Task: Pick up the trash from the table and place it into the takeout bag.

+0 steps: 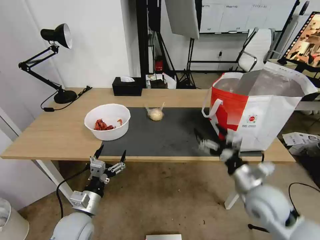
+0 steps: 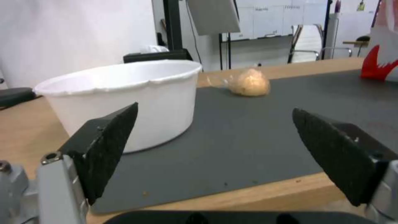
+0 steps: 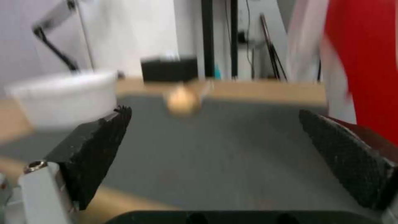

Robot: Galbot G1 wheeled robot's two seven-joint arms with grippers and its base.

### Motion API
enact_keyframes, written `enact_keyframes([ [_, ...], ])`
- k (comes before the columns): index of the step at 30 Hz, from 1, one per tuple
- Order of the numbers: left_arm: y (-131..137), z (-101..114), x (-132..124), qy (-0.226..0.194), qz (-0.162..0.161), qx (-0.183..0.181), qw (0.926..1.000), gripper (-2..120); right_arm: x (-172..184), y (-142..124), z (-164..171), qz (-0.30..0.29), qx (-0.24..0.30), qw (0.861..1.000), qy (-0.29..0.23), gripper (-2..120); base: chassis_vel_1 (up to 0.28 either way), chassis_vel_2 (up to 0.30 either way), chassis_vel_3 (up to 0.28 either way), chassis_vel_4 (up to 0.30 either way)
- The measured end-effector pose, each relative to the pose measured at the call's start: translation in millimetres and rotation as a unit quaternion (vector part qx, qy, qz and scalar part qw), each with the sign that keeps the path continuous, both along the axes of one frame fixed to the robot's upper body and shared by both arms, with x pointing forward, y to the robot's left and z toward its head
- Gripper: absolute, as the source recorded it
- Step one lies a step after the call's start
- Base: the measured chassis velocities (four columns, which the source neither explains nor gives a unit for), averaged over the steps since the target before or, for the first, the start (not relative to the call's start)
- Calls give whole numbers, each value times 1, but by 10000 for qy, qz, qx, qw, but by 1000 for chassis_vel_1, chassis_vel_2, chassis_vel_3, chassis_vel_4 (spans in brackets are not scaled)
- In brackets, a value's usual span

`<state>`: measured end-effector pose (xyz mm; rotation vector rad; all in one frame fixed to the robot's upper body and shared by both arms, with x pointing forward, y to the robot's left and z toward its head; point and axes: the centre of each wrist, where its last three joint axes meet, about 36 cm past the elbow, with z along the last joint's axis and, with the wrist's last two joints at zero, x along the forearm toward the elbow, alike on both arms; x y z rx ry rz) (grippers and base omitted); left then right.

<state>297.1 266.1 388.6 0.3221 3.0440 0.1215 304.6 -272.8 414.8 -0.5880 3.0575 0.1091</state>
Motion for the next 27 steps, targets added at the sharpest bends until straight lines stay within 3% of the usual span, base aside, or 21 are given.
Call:
enact_keyframes([
  [4, 0, -1, 0, 13, -9, 7, 10000, 100, -14, 0, -18, -94, -182, 9997, 155, 100, 0, 0, 0, 0],
  [27, 0, -4, -3, 98, -18, 6, 10000, 100, -10, 8, -29, -41, -233, 9990, 387, 100, 0, 0, 0, 0],
])
